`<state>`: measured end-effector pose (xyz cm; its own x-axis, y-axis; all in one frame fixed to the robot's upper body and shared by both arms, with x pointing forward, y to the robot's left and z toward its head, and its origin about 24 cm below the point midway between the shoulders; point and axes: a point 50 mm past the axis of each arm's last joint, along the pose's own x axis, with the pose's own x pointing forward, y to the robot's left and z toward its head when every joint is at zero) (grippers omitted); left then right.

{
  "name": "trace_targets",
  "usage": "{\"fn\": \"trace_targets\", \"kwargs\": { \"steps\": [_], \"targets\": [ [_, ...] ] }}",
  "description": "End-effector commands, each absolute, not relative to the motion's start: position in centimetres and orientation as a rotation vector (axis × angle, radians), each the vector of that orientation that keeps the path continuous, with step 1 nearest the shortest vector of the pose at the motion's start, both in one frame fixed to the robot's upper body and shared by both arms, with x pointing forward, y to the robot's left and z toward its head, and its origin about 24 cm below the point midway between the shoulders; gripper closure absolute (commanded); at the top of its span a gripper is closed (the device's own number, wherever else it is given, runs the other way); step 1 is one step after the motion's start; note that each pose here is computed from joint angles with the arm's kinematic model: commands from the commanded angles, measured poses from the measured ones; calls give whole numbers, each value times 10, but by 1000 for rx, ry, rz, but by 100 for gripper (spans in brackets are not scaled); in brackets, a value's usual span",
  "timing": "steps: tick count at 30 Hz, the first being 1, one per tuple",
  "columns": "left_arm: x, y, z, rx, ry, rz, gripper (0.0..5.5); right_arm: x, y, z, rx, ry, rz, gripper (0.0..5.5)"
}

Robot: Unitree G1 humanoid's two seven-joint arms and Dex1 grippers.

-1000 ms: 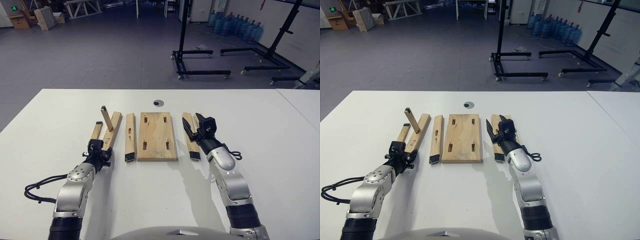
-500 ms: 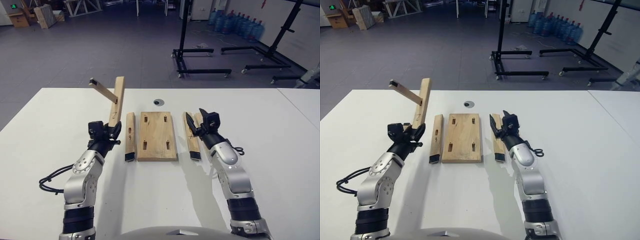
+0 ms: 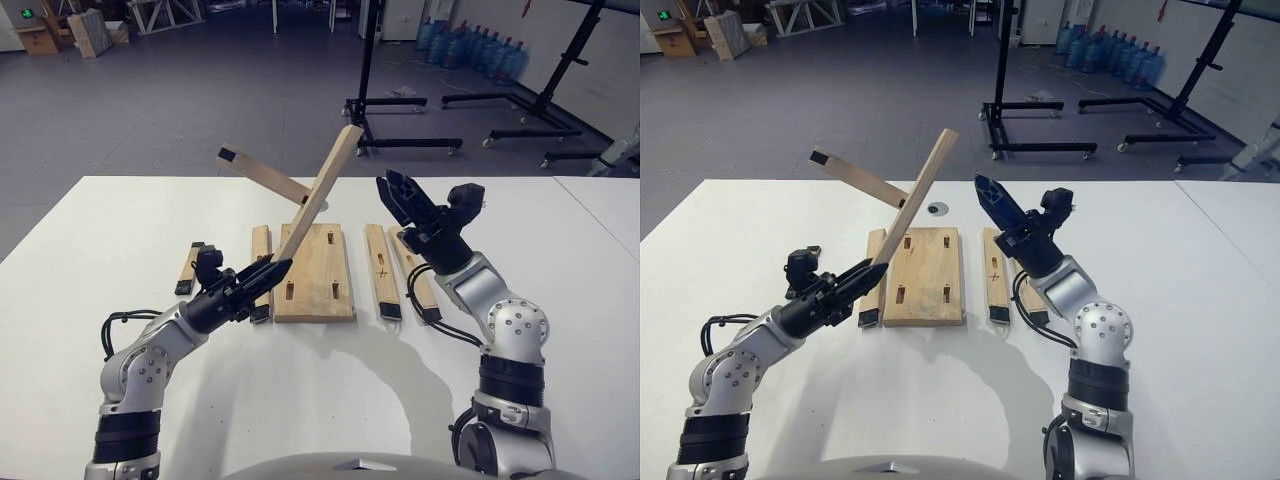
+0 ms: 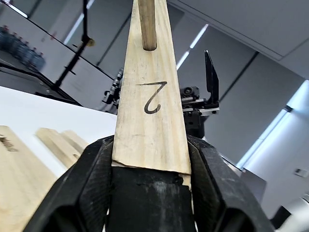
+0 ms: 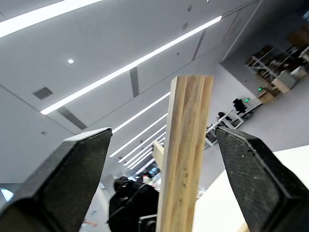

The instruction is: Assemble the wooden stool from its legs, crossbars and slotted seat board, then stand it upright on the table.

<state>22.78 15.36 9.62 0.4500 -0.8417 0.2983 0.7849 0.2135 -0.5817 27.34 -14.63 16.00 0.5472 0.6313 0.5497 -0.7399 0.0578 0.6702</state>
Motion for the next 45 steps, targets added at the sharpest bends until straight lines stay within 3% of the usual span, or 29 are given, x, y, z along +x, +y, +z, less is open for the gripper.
{"fn": "trace_targets", "kwargs": {
  "steps": [1, 13, 24, 31, 34, 41, 45],
  "targets": [
    [231, 147, 102, -760, 118, -1232, 348, 279, -137, 165, 1083, -96, 1095, 156],
    [235, 140, 106, -771, 139, -1310, 348, 287, -130, 164, 1067, -53, 1182, 156],
    [228, 139, 107, -802, 175, -1377, 348, 267, -129, 160, 1064, 33, 1371, 334],
    [231, 141, 100, -801, 212, -1319, 348, 260, -131, 159, 951, -42, 1375, 336],
    [234, 143, 98, -804, 216, -1285, 276, 256, -134, 164, 884, -116, 1365, 339],
    [243, 152, 95, -786, 214, -1203, 182, 259, -153, 184, 779, -243, 1296, 341],
    [258, 146, 91, -560, 197, -1075, 176, 275, -182, 192, 600, -230, 1143, 341]
  ]
}}
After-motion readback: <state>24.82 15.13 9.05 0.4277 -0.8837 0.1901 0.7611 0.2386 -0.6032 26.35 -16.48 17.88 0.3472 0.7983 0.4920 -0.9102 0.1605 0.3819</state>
